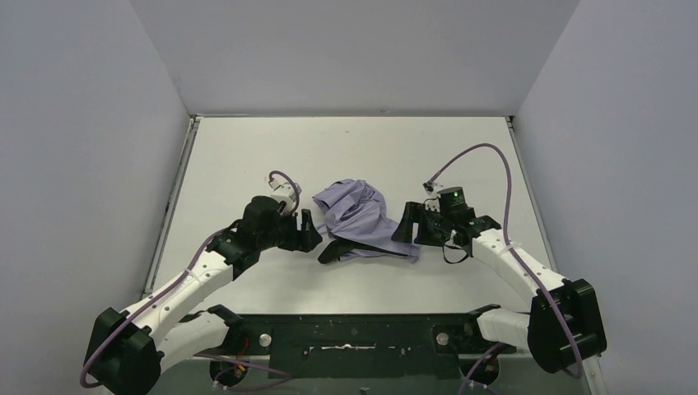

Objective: Put away the umbrella

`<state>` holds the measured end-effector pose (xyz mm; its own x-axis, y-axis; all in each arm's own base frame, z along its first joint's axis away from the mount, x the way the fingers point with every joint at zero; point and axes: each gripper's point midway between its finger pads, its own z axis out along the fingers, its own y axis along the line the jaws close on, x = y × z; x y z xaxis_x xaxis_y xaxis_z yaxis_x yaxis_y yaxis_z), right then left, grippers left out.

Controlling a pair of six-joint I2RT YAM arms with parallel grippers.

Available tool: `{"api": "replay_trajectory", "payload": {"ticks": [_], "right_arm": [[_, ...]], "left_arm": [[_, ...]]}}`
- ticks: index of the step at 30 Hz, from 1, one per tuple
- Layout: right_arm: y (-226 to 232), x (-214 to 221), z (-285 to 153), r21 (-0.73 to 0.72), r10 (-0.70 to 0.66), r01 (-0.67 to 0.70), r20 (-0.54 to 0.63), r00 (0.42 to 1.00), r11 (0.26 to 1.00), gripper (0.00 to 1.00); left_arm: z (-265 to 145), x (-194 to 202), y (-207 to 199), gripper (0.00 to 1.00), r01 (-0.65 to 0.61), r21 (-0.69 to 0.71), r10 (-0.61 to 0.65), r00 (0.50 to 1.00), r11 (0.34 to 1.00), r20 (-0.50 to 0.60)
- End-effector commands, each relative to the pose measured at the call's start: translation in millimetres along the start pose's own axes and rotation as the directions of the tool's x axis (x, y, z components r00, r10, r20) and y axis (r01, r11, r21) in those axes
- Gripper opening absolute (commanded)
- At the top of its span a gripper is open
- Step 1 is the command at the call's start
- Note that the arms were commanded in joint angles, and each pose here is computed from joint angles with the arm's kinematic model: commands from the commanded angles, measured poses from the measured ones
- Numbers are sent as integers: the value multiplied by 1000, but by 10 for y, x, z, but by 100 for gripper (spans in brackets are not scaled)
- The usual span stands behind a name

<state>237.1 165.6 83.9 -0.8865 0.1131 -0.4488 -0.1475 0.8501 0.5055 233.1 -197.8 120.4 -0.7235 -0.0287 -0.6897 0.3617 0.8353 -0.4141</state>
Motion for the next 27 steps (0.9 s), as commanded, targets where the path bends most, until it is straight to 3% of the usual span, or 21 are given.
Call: {"api": "replay_trajectory", "payload": {"ticks": [1,11,15,22,27], "right_arm": [[138,-107,8,-108,-46,50,38,998,993,75],[126,134,126,-183,20,-19,-1,1000,983,73],[219,101,50,-217,37,-33,14,999,976,58],[608,-100,-241,-349,61,-40,48,997,936,13],[941,-463,-592,-395,60,-11,111,992,918,5]], "left_arm": [[-57,-110,-117,68,3,43,-5,999,999,40],[7,-70,-182,68,-8,68,6,1000,998,23],[15,-46,-196,68,-15,70,14,1000,997,16],[33,9,-202,68,-16,70,15,1000,997,8],[9,-10,-261,68,-24,90,23,1000,996,20]]}}
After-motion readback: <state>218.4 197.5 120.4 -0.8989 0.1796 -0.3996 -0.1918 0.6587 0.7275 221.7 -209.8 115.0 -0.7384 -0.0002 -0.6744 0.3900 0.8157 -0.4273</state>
